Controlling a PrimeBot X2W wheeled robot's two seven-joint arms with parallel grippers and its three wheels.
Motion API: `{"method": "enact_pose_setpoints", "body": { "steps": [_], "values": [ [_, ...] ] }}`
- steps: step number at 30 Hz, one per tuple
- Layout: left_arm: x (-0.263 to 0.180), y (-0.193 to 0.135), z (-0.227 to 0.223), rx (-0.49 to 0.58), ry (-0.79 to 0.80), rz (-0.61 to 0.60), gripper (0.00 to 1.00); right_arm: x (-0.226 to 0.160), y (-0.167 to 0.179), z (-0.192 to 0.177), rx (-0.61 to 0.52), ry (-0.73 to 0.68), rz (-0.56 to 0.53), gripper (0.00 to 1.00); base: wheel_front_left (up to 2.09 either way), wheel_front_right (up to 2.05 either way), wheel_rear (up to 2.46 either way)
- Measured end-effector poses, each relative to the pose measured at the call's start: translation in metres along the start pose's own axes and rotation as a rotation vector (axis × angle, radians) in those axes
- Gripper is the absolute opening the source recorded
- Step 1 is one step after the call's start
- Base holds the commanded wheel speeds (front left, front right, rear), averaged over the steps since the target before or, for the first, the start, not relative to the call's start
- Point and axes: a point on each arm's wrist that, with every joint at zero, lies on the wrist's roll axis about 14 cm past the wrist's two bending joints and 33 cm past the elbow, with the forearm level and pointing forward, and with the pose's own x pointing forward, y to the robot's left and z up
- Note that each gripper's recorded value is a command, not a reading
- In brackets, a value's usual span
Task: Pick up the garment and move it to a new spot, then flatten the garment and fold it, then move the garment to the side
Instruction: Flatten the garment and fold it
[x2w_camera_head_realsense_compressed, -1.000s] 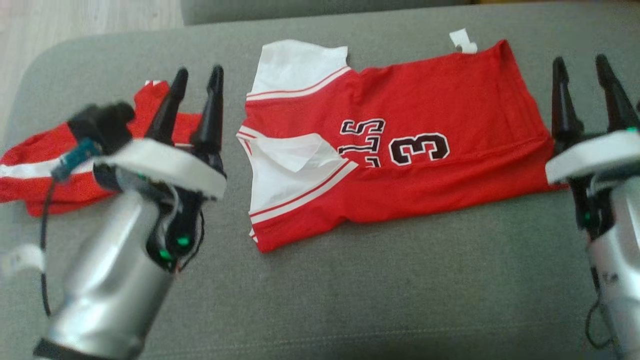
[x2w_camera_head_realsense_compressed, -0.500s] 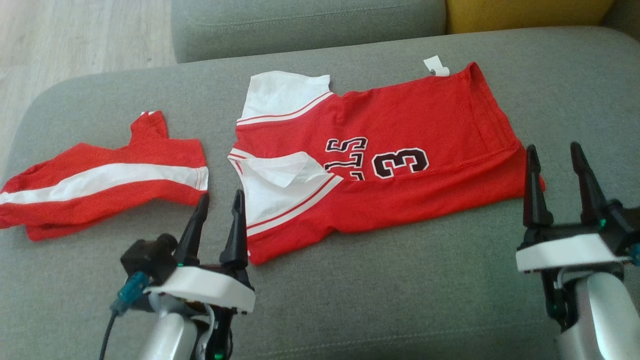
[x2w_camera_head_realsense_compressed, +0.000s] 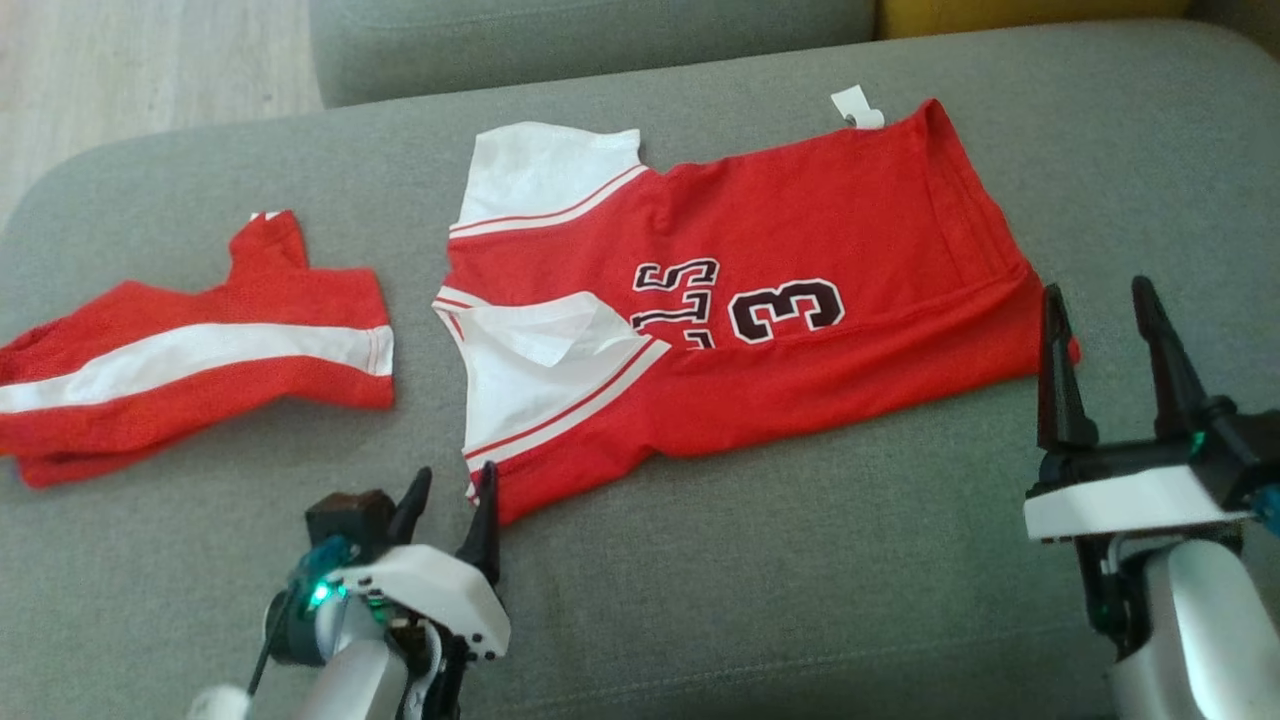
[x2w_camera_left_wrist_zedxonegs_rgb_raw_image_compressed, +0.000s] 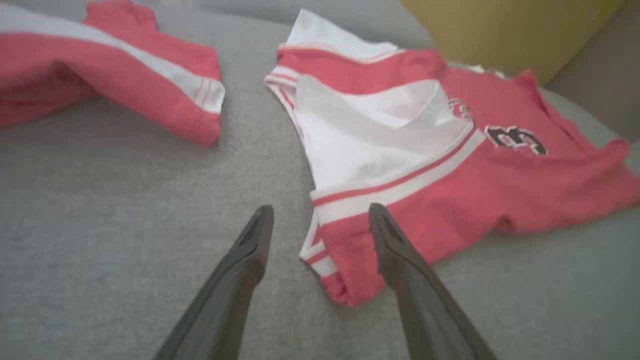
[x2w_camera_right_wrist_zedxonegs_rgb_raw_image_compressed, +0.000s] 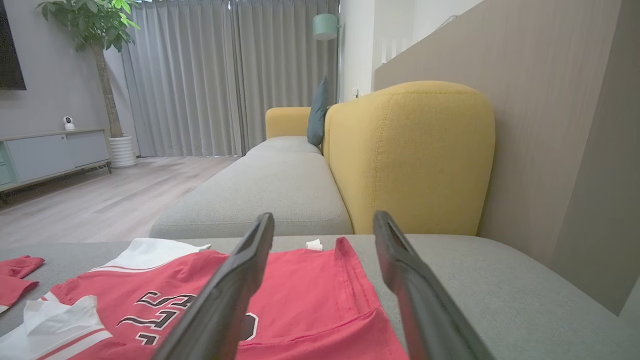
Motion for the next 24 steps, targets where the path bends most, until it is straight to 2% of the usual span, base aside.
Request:
{"method": "enact_pose_setpoints", "body": {
  "steps": [5,14,15,16,20,24],
  "values": [
    [0.010,-0.002,-0.031,0.024,0.157,-0.012,1.00,0.005,-0.007,0.001,-0.020,-0.004,-0.007,1.00,0.00,0.00,0.00],
    [0.027,-0.007,-0.039,0.064,0.220,-0.042,0.99,0.008,-0.012,-0.007,-0.041,0.023,-0.014,1.00,0.00,0.00,0.00],
    [0.029,-0.008,-0.040,0.064,0.227,-0.048,0.41,0.009,-0.013,-0.007,-0.046,0.027,-0.016,1.00,0.00,0.00,0.00],
    [0.030,-0.008,-0.040,0.063,0.234,-0.051,0.00,0.012,-0.014,-0.007,-0.051,0.030,-0.017,1.00,0.00,0.00,0.00],
    [0.032,-0.012,-0.041,0.062,0.249,-0.073,0.00,0.021,-0.020,-0.016,-0.062,0.084,-0.033,1.00,0.00,0.00,0.00],
    [0.031,-0.009,-0.033,0.048,0.194,-0.062,0.00,0.026,-0.026,-0.039,-0.033,0.188,-0.065,1.00,0.00,0.00,0.00]
  ]
}}
